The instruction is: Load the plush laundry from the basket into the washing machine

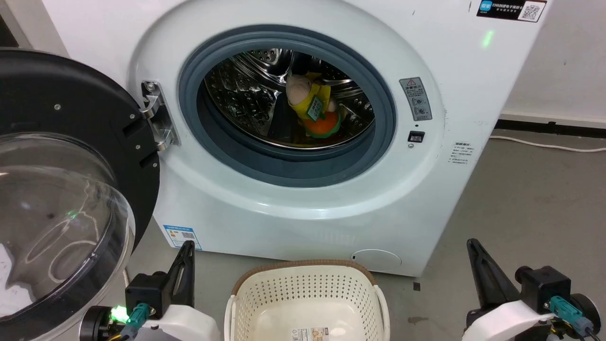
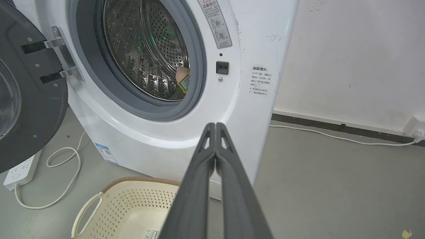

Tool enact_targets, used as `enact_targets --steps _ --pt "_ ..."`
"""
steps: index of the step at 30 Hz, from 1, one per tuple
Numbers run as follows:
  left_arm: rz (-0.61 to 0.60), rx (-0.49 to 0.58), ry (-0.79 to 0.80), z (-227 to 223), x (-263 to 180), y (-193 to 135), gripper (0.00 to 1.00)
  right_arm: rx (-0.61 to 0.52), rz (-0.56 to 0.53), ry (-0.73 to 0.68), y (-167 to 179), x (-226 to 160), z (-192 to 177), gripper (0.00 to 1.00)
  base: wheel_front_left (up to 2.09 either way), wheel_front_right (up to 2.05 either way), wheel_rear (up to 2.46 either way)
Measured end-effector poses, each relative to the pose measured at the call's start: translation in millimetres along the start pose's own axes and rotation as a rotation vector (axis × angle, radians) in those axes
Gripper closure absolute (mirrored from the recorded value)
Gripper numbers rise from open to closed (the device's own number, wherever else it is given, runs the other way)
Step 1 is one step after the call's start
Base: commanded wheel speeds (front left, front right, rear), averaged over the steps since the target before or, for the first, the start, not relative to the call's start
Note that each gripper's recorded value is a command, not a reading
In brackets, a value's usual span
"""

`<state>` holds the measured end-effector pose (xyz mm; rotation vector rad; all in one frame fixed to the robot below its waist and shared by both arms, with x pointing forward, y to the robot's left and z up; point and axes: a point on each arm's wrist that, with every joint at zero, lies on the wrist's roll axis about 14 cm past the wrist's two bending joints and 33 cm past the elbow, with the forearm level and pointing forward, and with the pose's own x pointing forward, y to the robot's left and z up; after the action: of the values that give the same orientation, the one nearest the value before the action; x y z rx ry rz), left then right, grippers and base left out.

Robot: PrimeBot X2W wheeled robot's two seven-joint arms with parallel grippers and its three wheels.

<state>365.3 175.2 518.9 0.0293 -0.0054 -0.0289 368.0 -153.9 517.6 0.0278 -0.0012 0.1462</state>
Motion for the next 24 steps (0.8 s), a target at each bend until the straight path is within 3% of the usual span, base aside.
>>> enact_targets --steps 24 --pt "0.017 0.013 0.024 1.2 2.9 0.9 1.0 -0.059 -0.012 0.021 -4.3 0.0 3.4 1.0 0.0 0.0 0.0"
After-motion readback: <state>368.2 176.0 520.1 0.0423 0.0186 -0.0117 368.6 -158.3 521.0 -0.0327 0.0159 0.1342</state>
